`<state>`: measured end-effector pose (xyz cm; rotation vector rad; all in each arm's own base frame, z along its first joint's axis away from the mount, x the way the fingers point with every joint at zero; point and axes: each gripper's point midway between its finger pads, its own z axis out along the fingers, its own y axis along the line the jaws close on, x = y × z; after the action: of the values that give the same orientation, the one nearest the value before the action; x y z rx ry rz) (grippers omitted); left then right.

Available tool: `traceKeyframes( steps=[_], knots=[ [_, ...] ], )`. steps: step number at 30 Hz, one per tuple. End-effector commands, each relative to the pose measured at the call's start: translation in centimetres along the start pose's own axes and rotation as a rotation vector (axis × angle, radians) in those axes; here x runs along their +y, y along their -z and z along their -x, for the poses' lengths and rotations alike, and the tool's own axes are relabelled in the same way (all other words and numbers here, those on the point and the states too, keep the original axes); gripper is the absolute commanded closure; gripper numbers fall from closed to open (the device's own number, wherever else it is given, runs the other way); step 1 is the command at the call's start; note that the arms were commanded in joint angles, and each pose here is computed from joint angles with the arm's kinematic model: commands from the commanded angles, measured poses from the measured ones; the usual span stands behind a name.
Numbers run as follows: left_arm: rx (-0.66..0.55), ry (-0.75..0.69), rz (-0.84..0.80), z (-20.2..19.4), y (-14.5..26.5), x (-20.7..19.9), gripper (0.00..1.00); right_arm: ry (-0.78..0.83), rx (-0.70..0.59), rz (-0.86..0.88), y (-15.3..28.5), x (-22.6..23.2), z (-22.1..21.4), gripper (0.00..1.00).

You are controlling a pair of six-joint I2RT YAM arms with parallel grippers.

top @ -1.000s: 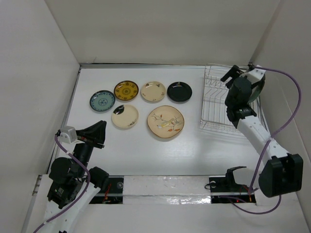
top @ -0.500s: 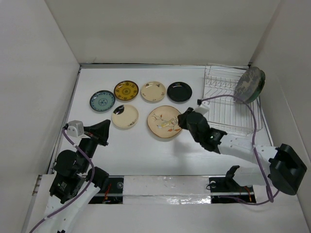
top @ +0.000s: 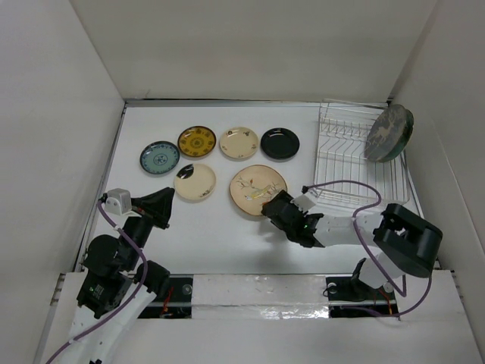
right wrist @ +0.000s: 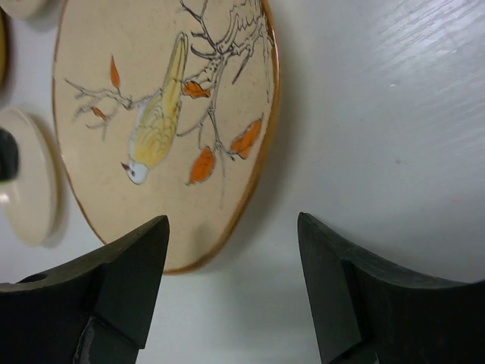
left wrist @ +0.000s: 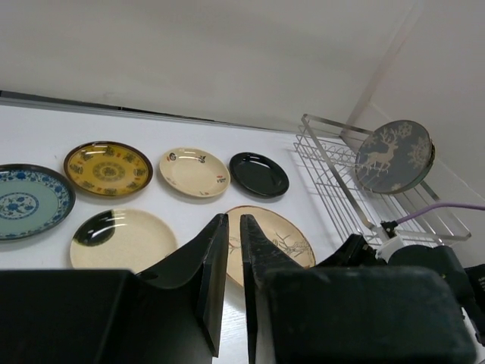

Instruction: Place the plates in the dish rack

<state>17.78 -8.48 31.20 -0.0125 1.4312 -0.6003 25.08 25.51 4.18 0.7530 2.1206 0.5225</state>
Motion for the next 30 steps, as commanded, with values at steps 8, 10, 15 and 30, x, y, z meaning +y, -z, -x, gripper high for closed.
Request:
traceKeyframes(
  steps=[8, 10, 15, 30],
  knots=[
    [-0.043, 0.010, -0.049, 1.3, 0.2, -1.0, 0.90, -0.249, -0.036, -0.037, -4.4, -0.4, -0.3, 0.37],
    [-0.046, 0.010, -0.047, 1.4, 0.2, -1.0, 0.89, -0.257, -0.022, -0.048, -5.1, -0.6, -0.8, 0.41],
    [-0.042, 0.011, -0.044, 1.3, 0.1, -1.0, 0.89, -0.260, -0.006, -0.059, -5.4, -0.9, -1.4, 0.59],
    [-0.038, 0.009, -0.054, 1.3, 0.1, -1.2, 0.88, -0.105, -0.063, -0.004, -0.4, 1.9, -0.2, 1.00]
  ],
)
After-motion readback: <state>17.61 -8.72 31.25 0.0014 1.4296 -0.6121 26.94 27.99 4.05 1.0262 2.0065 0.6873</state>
